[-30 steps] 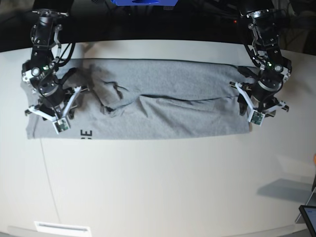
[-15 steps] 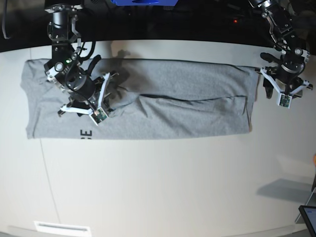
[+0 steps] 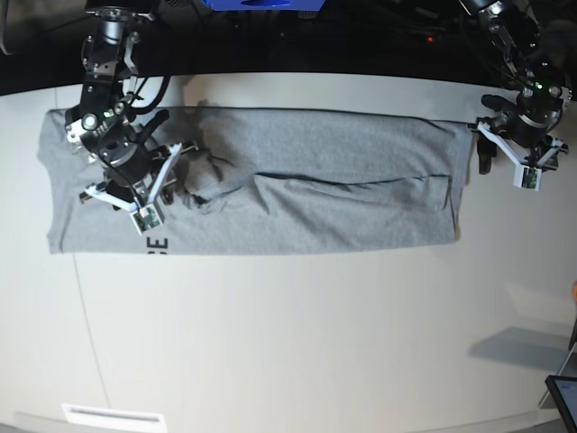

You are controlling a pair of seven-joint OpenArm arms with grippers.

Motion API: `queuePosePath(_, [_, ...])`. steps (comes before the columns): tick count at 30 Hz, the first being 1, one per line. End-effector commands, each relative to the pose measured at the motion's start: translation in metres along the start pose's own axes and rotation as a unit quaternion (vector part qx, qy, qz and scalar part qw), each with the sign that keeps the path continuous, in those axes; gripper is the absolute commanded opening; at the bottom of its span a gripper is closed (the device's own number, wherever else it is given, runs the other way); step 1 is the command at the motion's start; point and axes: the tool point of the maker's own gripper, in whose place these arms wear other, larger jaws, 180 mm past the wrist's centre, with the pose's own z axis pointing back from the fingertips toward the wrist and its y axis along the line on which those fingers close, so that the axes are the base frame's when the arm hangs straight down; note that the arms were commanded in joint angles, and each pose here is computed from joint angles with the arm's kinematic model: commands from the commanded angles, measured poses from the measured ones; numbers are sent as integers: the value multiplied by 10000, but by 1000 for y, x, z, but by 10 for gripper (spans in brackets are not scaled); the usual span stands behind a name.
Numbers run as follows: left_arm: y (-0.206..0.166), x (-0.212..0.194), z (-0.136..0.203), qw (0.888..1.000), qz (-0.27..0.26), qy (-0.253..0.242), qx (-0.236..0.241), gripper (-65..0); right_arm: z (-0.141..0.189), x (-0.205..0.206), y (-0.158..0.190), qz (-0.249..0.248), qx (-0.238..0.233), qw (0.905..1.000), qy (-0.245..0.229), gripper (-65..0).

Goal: Fold the T-shirt properly
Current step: 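Grasp the folded edge with both grippers and pull it taut, then grasp the shirt's end with the left gripper while the right holds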

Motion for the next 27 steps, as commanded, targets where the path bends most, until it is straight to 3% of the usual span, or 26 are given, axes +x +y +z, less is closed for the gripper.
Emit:
queuePosePath(1, [9,14,4,9996,-133,-194,130,-225,4,11,-8,-37,-103,9997,-219,-466])
queuePosePath(14, [12,12,3,9997,-113,-170,166,-225,2,11,-2,-192,-29,9992,-347,-464])
queuePosePath(23, [12,6,0,9998,-71,-95,140,-225,-5,-2,-2,-599,-168,9972,-406,-464])
queuePosePath(27, [12,7,0,9998,-61,-105,133,-225,-15,-18,5,-691,-46,9974,-182,-464])
